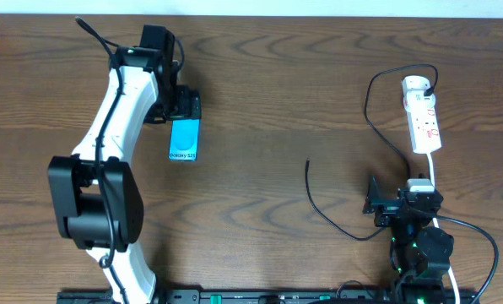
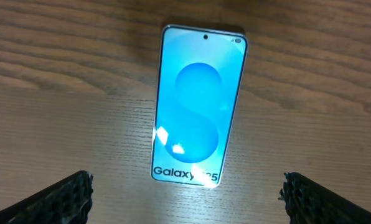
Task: Plug charger to phone and switch on socket
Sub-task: 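Lower the left gripper onto the phone's top edge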
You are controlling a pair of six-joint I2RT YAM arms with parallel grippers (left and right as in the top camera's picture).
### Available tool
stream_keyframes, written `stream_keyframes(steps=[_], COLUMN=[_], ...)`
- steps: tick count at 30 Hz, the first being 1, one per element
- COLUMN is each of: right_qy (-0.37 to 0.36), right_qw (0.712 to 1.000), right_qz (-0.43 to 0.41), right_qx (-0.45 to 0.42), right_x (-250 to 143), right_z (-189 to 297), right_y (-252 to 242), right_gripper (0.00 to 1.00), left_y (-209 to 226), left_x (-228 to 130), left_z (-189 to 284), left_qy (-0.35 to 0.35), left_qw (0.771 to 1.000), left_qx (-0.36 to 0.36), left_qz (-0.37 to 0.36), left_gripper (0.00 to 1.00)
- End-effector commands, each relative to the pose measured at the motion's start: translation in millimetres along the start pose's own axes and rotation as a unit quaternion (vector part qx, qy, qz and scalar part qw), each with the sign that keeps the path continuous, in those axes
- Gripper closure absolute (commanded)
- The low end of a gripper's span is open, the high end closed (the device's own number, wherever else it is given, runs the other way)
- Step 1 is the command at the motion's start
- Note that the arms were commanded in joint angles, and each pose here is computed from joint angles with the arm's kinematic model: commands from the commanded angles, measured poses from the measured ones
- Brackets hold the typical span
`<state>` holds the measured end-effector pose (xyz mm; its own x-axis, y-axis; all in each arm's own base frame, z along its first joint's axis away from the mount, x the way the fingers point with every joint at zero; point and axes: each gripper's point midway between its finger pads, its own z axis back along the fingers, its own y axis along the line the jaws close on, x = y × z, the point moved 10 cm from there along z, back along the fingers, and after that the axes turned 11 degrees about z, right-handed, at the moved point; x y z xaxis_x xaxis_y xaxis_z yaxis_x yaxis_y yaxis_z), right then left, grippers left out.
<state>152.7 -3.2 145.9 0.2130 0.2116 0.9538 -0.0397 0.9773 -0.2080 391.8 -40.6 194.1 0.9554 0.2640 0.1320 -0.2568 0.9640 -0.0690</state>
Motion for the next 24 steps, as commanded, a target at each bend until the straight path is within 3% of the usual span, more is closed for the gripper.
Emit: stream_keyframes(steps=[1,24], right_qy=[-0.001,-0.001], right_qw=[1.0,1.0], right_qz=[-0.007,-0.007], right_qx=[0.002,0.002], right_x=[-0.2,-0.2], right_z=[0.2,0.2], right_y=[1.0,1.0], right_gripper=[0.01,0.01], left_y=[1.1,0.6], left_x=[0.3,3.5], left_z=[-22.2,-61.7], left_qy=[0.029,0.061], left_qw=[1.0,0.998], left_qx=[0.01,0.022], left_qz=[-0.003,-0.002], left_gripper=[0.02,0.02])
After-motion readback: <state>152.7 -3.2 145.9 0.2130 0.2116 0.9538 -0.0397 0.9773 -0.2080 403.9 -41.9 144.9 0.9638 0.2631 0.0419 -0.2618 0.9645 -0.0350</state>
